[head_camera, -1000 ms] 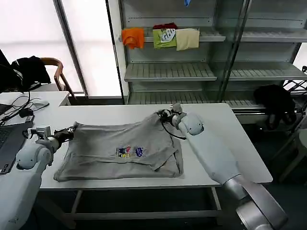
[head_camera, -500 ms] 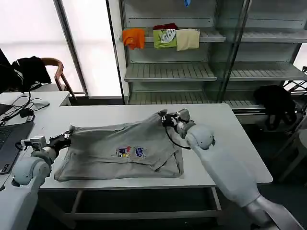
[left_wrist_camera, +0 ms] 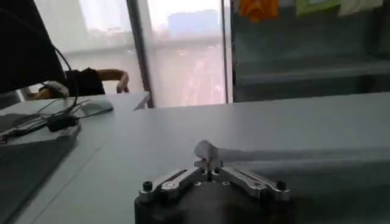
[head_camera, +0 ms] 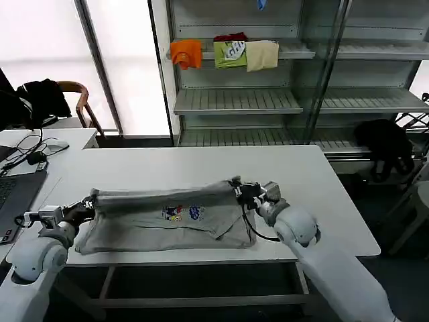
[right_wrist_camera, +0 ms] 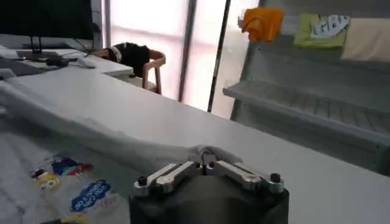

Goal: Fold and organize the clothes.

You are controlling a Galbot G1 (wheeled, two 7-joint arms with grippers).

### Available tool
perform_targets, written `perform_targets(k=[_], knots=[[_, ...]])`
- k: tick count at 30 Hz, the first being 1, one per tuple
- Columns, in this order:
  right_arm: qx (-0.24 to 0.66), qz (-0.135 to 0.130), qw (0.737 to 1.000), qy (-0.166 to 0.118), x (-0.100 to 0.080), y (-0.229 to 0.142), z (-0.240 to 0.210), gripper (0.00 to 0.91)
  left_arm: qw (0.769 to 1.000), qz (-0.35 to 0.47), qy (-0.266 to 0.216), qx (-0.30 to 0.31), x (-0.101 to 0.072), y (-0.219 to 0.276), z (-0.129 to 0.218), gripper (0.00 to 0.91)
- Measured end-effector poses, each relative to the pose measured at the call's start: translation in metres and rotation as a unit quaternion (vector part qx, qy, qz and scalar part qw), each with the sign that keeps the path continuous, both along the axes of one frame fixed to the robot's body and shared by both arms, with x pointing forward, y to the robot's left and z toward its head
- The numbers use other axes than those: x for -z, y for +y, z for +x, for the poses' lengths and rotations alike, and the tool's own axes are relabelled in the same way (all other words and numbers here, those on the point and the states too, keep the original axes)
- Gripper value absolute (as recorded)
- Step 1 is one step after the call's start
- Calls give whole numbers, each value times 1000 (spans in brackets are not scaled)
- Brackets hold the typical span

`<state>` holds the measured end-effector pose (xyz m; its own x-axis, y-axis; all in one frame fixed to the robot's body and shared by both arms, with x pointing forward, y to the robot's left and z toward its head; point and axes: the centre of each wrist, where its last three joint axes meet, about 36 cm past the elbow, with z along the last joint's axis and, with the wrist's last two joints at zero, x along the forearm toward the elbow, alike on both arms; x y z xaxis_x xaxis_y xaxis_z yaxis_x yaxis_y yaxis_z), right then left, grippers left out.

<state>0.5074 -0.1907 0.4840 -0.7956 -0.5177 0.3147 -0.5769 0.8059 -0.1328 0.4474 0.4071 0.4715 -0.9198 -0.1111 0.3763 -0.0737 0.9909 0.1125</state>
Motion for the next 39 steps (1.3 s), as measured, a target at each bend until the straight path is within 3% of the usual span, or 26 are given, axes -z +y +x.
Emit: perform_targets(k=[9,10,11,13,15,17,18,19,20,21,30,39], knots=[[3,-1,1000,11,16,-9,-26,0,1000,18,11,1,8,-10,-12,50],[4,-1,1000,13,18,-9,-28,131,1000,19,13,2,9,-11,-13,50],[6,-1,1000,15,20,-10,-30,433,1000,21,16,3,11,-12,-14,50],[9,0,1000,19,24,-9,-34,494,999,25,21,3,14,-14,-16,50],[11,2,1000,22,27,-8,-39,655,999,30,24,2,17,-15,-18,50],[15,2,1000,25,31,-6,-44,736,999,37,29,1,20,-15,-20,60],[16,3,1000,27,32,-4,-46,907,999,41,31,1,22,-15,-21,151],[18,4,999,28,34,-3,-49,907,998,45,33,1,23,-15,-22,554],[20,4,999,30,35,-2,-51,907,998,48,35,1,24,-15,-23,806],[23,6,999,32,37,0,-54,907,998,52,36,1,26,-15,-24,907],[83,6,995,49,39,9,-75,907,995,91,50,5,31,-15,-31,907],[158,-4,987,24,22,8,-90,907,989,141,42,14,22,-7,-39,907]])
